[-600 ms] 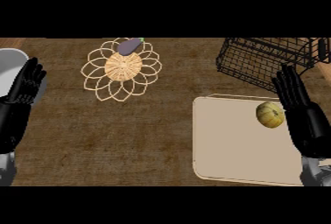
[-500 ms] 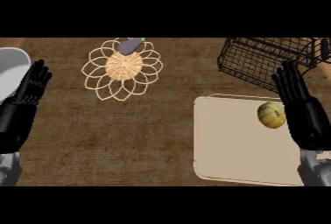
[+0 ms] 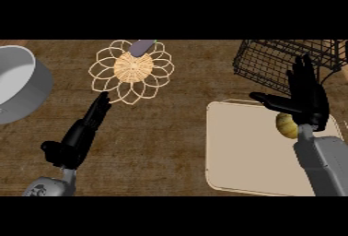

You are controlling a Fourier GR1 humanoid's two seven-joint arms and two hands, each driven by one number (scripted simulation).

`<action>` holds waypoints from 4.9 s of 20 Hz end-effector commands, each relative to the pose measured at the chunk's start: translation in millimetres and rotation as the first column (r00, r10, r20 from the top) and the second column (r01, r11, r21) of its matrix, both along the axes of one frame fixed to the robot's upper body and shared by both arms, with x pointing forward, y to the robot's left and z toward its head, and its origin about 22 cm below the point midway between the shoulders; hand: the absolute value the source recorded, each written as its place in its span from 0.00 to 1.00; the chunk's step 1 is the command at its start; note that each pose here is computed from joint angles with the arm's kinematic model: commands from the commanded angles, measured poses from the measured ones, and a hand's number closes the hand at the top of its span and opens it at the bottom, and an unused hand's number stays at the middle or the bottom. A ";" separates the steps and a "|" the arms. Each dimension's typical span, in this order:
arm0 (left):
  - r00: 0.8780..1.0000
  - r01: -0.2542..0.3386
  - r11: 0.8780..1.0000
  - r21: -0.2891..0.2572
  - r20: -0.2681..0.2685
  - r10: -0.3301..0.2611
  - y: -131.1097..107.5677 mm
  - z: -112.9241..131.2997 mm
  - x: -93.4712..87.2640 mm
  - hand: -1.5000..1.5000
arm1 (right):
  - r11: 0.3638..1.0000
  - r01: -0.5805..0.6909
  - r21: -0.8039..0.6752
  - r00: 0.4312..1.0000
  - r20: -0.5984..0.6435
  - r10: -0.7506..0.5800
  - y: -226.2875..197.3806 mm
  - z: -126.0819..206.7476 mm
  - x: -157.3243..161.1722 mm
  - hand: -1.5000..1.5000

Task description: Pick the squash from the tray and place it in the tiered basket

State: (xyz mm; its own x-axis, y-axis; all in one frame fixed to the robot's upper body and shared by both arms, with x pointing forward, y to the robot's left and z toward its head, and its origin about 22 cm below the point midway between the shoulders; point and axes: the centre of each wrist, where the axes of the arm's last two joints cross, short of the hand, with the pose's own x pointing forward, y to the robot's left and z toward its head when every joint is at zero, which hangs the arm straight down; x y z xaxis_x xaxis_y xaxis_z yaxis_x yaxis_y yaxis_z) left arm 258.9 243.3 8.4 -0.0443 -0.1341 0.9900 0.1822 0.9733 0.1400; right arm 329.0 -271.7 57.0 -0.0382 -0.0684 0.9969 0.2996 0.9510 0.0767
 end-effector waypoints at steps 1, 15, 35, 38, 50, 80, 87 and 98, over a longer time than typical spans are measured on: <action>0.998 0.010 1.000 -0.021 -0.060 -0.012 -12.3 -19.0 19.4 0.50 | 0.999 0.038 0.013 0.999 0.004 -0.038 14.5 -17.2 26.4 0.00; 0.997 -0.006 1.000 -0.029 -0.079 0.004 -11.9 -30.3 0.1 0.50 | 0.568 -0.471 -0.675 0.778 -0.621 -0.094 -75.8 112.8 11.0 0.00; 0.998 0.009 1.000 -0.023 -0.061 -0.010 -7.9 -26.1 14.0 0.50 | 0.463 -0.624 -0.629 0.587 -0.769 -0.254 -2.9 138.1 9.6 0.00; 0.997 0.019 0.999 -0.037 -0.073 -0.021 -0.1 -32.2 5.0 0.50 | 0.473 -0.650 -0.595 0.527 -0.801 -0.283 -27.9 138.2 16.5 0.00; 0.998 0.003 1.000 -0.031 -0.068 -0.005 -1.4 -34.9 6.7 0.50 | 0.536 -0.634 -0.558 0.507 -0.823 -0.257 -10.3 84.8 9.4 0.00; 0.996 0.018 1.000 -0.022 -0.082 -0.020 -6.7 -26.7 3.3 0.50 | 0.570 -0.540 -0.620 0.673 -0.724 -0.150 -21.7 -2.6 15.5 1.00; 0.998 0.008 1.000 -0.022 -0.057 -0.009 1.6 -17.1 8.3 0.50 | 0.469 -0.514 -0.719 0.682 -0.674 -0.285 -133.5 10.0 -27.5 1.00; 0.999 0.005 0.999 -0.032 -0.049 -0.006 4.2 -28.9 -0.8 0.50 | 0.456 -0.195 -0.868 0.830 -0.394 -0.396 -278.6 58.0 -89.4 1.00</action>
State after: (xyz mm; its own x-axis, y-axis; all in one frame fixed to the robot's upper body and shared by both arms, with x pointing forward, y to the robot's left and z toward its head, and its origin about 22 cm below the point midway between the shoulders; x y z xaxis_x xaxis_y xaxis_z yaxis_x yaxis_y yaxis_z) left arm 261.9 241.8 -22.0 0.0175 -0.1004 0.9948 0.1869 0.9777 0.0953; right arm 244.9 -527.8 95.0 0.5427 0.8086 0.2272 -0.0614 0.3079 -0.9494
